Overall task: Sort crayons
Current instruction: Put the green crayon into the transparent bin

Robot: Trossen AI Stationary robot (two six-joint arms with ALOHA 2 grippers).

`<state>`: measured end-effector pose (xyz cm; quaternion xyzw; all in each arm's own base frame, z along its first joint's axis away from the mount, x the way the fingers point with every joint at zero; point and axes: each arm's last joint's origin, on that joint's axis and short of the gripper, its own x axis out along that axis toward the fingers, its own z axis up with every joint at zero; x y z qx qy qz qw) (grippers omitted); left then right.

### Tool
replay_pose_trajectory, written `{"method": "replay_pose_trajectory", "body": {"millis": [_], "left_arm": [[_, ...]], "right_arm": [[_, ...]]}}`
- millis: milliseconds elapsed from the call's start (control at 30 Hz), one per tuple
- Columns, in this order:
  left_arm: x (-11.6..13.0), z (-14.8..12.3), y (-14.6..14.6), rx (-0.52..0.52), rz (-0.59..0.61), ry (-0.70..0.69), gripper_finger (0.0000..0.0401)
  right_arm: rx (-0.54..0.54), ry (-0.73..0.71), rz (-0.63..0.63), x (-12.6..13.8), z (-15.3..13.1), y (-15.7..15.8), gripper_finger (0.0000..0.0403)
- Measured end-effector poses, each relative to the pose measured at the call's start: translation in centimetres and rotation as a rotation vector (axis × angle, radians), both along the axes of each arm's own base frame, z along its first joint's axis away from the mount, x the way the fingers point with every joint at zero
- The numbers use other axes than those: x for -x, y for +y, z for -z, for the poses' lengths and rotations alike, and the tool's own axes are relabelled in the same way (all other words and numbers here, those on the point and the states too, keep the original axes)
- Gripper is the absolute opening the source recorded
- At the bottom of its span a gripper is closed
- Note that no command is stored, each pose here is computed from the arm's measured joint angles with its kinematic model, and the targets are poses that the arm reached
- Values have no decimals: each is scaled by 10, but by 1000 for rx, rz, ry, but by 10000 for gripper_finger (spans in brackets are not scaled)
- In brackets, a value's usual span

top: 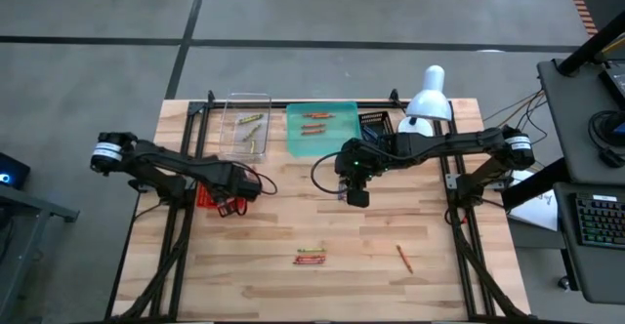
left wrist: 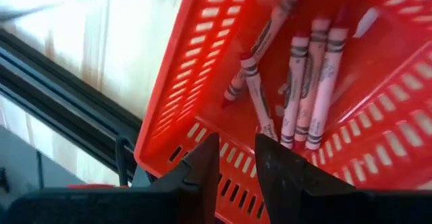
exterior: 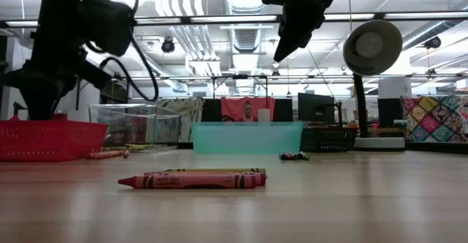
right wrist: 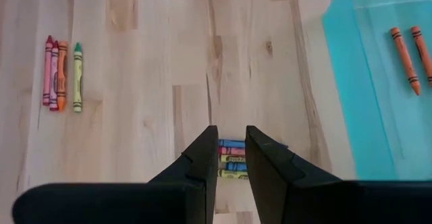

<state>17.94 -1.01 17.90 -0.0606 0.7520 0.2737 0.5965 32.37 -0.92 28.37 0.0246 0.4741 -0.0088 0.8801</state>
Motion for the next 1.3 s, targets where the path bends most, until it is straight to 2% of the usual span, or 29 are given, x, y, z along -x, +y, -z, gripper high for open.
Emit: {"method": "replay_pose_trajectory", "body": {"millis": [167,333,567,733,867,1033,1300], "left_arm": [[-3,-18,1,-20,42,-100,78],[-12,-41,3,-88,139,-283,78],[-34,-66,1,-129,450,-674,72],[-44,-81,1,-208,624,-833,66],[-49,-88,5,-263,677,-890,63],[-49,-89,16,-305,711,-852,63],[-47,-89,40,-367,683,-796,63]], "right_arm": [[-23,-31,35,-3,2,0,66],[-60,-70,88,-7,1,0,66],[-134,-125,198,-11,1,-1,66],[-180,-117,310,-10,9,-1,66],[-226,-83,408,-6,20,-2,66],[-303,-30,540,0,37,-1,66],[-429,90,806,17,72,-1,66]]}}
